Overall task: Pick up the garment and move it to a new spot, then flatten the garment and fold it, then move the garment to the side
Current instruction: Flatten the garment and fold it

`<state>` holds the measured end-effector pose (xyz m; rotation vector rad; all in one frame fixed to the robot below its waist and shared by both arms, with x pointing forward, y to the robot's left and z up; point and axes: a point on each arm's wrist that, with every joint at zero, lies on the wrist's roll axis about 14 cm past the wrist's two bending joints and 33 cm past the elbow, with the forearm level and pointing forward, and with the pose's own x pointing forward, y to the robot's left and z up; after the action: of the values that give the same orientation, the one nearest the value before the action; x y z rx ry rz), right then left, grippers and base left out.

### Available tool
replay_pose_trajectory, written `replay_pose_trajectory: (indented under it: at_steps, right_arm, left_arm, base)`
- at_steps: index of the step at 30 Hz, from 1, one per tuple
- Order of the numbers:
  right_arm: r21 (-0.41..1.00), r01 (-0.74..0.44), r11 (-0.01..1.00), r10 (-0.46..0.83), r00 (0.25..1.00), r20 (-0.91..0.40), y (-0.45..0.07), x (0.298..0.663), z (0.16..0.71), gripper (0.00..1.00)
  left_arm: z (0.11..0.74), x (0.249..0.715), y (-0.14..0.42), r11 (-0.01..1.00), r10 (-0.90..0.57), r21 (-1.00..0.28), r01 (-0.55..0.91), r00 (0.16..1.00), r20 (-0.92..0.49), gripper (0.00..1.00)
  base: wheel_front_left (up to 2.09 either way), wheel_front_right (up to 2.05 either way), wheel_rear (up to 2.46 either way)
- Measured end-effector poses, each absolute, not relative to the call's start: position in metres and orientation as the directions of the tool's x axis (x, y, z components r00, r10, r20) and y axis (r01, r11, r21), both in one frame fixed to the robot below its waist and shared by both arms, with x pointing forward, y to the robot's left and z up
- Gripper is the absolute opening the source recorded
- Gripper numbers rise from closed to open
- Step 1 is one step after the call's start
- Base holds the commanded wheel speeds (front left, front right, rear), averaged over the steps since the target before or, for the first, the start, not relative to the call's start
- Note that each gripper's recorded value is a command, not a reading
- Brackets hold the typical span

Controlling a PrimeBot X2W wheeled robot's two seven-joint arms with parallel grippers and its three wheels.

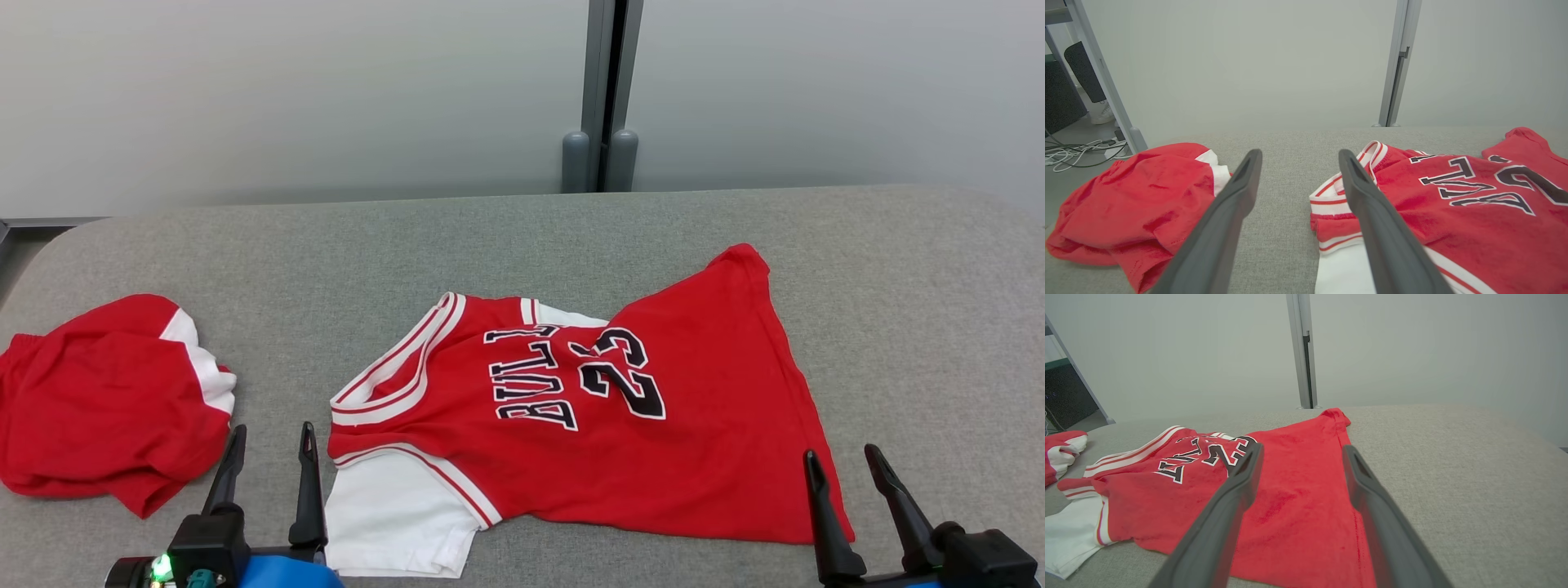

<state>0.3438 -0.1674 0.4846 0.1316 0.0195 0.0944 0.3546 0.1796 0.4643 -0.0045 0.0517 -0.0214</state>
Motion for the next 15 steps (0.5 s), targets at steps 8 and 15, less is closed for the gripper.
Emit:
replay_pose_trajectory:
  at_steps: [8,15]
  right_arm:
    - [0.116,-0.054,0.992,0.065,0.994,-0.091,-0.179,0.342,0.464,1.0]
    - [0.109,0.011,0.994,0.011,0.979,-0.204,-0.196,0.341,0.427,1.0]
  left_arm:
    - [0.439,0.347,0.172,0.999,-0.043,-0.027,0.04,0.99,-0.133,1.0]
    - [0.396,0.332,0.167,0.997,-0.057,-0.058,0.043,0.959,-0.276,1.0]
  base:
    - [0.0,0.0,0.0]
    - [0.0,0.0,0.0]
